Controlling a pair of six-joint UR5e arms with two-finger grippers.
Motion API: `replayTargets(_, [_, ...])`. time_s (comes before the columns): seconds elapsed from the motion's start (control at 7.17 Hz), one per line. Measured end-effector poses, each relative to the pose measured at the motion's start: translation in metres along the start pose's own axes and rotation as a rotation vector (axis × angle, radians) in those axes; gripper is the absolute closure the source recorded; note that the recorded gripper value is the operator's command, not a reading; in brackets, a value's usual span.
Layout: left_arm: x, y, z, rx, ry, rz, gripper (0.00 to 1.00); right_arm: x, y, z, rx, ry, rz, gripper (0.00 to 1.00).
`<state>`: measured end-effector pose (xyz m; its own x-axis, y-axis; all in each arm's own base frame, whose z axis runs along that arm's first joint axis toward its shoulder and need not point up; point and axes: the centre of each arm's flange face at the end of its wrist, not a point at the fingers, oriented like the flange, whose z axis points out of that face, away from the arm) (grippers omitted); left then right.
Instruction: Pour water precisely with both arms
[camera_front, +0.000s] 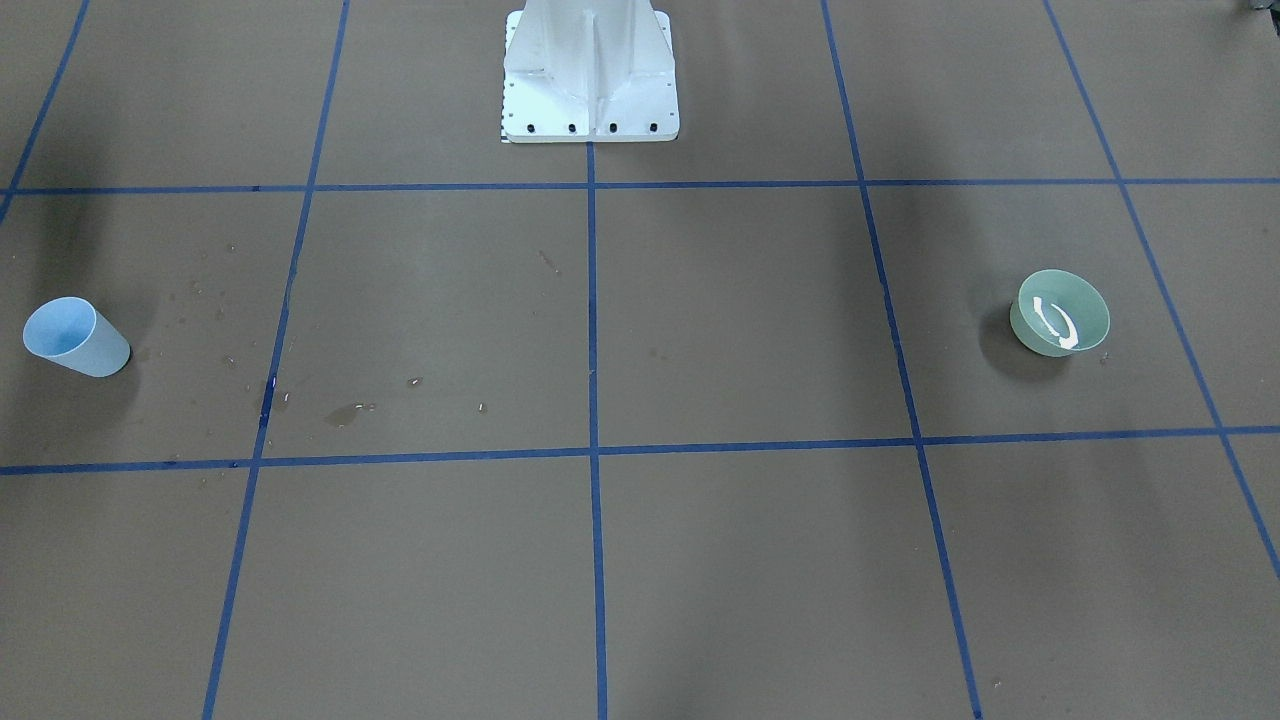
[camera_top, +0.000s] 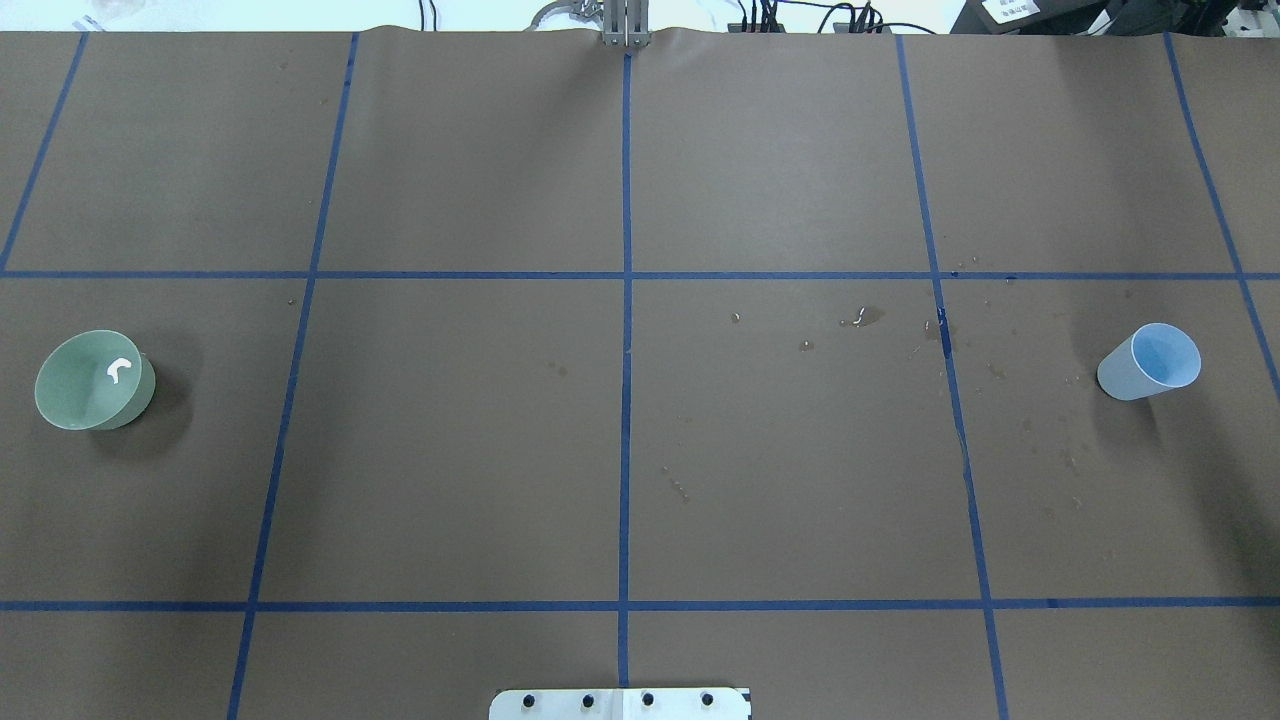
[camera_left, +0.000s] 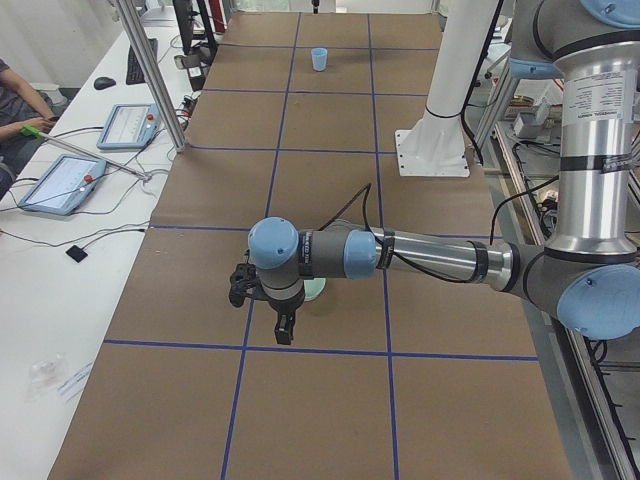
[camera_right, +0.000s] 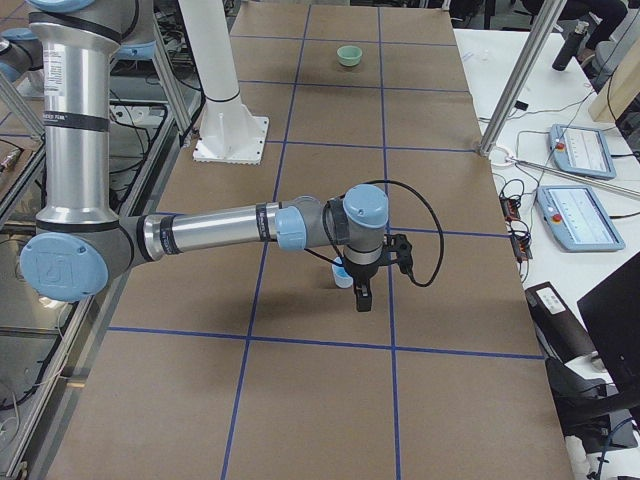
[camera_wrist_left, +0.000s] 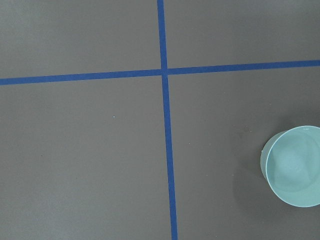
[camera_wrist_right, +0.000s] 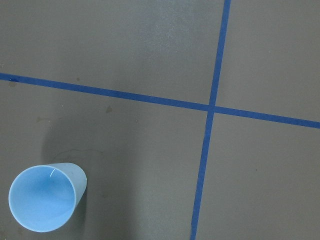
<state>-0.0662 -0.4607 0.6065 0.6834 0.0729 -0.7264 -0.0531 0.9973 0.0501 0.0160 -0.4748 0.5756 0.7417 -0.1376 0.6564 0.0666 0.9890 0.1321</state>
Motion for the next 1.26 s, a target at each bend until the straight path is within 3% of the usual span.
replayTargets(1.26, [0.0053, -0.0021, -0.0054, 0.010, -0.007, 0.014, 0.01, 0.0001, 0.0004, 0.0002, -0.001, -0.001, 0.001, 0.00])
